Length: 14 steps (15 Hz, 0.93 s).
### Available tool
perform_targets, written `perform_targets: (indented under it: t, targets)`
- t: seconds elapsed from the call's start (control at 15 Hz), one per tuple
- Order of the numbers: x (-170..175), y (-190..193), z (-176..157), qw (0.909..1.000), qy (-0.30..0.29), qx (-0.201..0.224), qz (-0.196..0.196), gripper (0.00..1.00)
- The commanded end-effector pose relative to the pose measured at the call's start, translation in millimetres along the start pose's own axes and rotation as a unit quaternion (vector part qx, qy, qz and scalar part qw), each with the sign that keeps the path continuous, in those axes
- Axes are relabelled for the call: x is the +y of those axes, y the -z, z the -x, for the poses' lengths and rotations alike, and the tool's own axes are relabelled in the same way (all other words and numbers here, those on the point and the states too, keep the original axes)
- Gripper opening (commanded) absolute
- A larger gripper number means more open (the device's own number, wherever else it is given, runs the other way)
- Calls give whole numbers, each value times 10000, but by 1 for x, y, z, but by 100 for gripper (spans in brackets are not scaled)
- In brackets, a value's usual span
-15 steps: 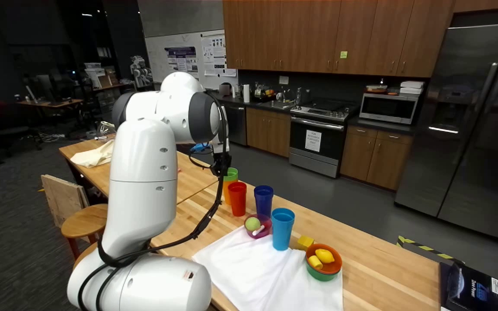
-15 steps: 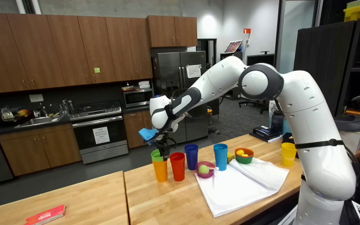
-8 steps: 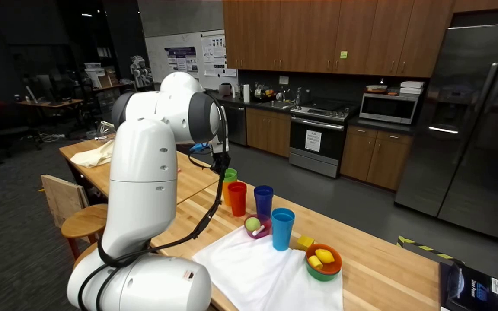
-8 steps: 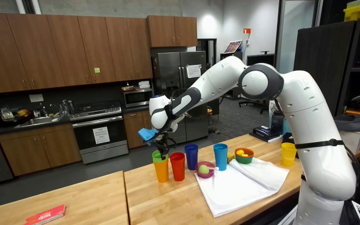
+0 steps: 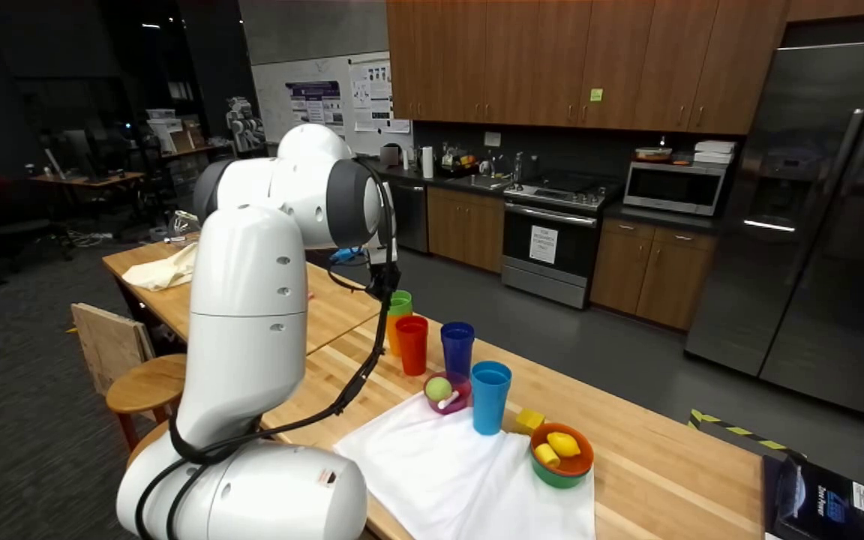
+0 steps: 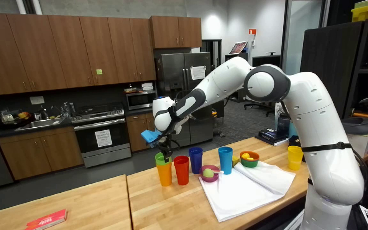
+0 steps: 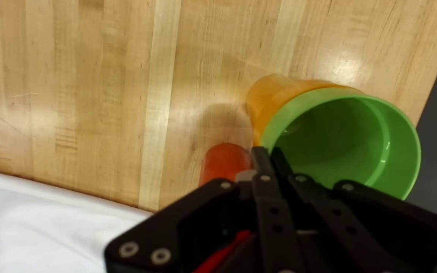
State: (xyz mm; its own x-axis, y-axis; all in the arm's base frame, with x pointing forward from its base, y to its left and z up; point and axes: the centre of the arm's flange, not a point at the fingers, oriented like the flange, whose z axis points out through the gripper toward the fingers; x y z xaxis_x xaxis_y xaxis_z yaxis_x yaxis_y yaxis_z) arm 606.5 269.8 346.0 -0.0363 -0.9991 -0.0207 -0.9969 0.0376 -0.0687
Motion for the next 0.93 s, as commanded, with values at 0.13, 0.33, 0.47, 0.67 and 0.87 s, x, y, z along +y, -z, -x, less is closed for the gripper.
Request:
perform_targets:
  t: [0.13,0.33,0.47,0.67,0.87]
  targets:
    - [2,42,-4,9994,31,-91,-346,1]
    - [4,84,-3,9975,222,-101,-656,1]
    - [7,120,0,9954,477,-150,-821,1]
    - [13,172,5,9921,829,-36,-942,1]
    - [19,220,-2,9891,865,195,-1179,1]
